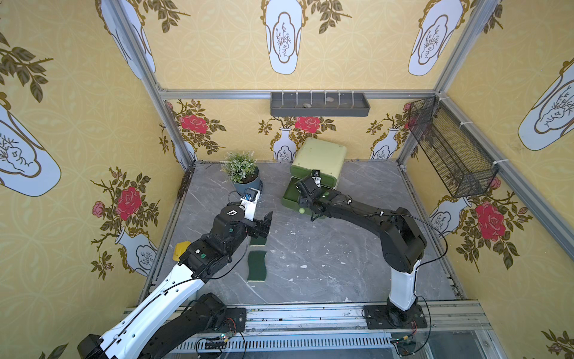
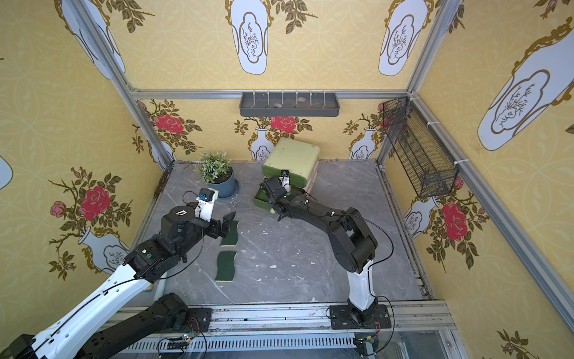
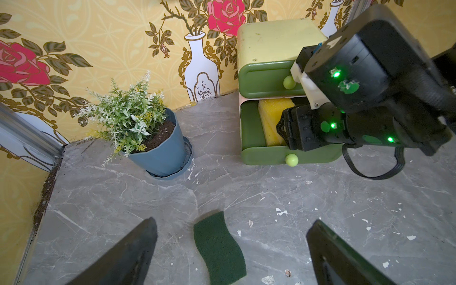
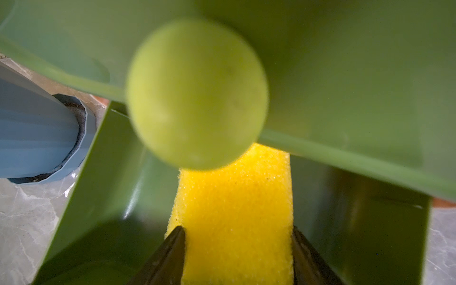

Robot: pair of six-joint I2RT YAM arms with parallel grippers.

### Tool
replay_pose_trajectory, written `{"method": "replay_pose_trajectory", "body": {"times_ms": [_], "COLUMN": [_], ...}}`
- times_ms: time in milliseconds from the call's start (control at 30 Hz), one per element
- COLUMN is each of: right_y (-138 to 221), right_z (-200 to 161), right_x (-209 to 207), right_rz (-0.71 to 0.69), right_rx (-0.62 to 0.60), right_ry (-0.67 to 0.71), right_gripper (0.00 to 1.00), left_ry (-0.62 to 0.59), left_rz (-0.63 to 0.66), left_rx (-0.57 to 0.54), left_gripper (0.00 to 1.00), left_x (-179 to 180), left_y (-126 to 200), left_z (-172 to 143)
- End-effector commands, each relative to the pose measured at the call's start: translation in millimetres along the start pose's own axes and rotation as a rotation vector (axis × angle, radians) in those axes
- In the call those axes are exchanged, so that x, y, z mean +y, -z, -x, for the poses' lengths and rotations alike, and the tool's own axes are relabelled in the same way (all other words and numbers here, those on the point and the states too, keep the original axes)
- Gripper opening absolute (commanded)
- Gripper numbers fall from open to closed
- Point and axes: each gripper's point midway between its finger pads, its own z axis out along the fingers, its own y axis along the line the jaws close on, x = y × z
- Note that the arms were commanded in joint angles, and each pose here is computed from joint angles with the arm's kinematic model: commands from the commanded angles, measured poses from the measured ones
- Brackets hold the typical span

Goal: Take the sponge out of the drawer
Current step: Pick up the sponge from the drawer.

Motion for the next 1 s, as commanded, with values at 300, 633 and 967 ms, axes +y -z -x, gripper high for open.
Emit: {"method": "replay_pose_trajectory", "body": {"times_ms": [300,633,967], "right_y": [21.5,36.0,51.2], "right_z": [16.8,19.0,18.0], "right_x": [-0.9,2.8,8.3], "right_rz": [0.041,0.096,0.168], "right_rx": [-0.044,-0.033,-0.012], "right_ry": [-0.033,-0.04,-0.048], "right_gripper": [0.56,0.56,0.56], "left_ry": [-0.007,-0.017,-0.011], "left_rz": [0.011,0.04,0.084], "left_rx": [-0.017,-0.025,-0.037], "left_gripper": [1.0,1.0,1.0], "left_x": [2.3,8.4,19.4], "left_y": [0.3,4.2,17.2], "left_z": [2.1,2.4,-1.0]}}
